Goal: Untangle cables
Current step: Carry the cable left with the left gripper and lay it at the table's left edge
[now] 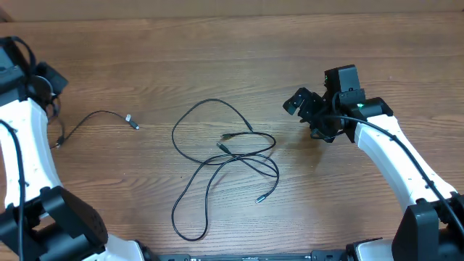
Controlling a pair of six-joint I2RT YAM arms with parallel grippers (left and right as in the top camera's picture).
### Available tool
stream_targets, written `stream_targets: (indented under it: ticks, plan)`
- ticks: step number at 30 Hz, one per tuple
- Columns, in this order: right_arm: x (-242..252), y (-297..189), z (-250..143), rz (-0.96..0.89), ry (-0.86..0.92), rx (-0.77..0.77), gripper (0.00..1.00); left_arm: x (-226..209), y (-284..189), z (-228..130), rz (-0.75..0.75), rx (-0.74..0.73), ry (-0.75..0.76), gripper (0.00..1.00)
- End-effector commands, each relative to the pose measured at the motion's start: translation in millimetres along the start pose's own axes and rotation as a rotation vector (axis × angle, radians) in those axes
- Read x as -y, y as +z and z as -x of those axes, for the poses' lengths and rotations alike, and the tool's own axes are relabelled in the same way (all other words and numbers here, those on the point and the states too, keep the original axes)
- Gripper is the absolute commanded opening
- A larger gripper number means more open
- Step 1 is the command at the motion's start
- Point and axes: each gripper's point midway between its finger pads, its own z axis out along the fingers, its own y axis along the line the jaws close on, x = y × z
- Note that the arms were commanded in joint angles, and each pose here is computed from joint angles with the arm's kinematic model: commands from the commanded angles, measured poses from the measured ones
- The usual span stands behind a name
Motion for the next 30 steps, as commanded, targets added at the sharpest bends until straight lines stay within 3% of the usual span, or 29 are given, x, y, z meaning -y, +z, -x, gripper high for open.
stream_targets:
  ticks: [1, 11, 17, 18, 19, 23, 30]
  plan:
    - [-3, -6, 3, 0.009, -0.007, 0.024, 1.0, 14, 18, -30, -0.038, -0.123, 0.048, 0.04]
    - [-3, -6, 3, 0.009, -0.006, 0.024, 1.0, 11, 64, -110, 0.045, -0.41, 0.134, 0.04]
    - [-3, -6, 3, 0.009, -0.006, 0.024, 1.0, 0, 89, -141, 0.088, -0.516, 0.14, 0.05]
    - [-3, -6, 3, 0.009, -0.006, 0.024, 1.0, -1, 92, -144, 0.093, -0.525, 0.14, 0.09]
    - [-3, -6, 3, 0.009, -0.007, 0.024, 1.0, -2, 96, -148, 0.098, -0.539, 0.141, 0.22]
    - [-3, -6, 3, 0.009, -0.006, 0.024, 1.0, -4, 103, -153, 0.103, -0.55, 0.141, 0.41]
    - [-3, -6, 3, 0.009, -0.007, 0.024, 1.0, -3, 108, -152, 0.098, -0.539, 0.137, 0.59]
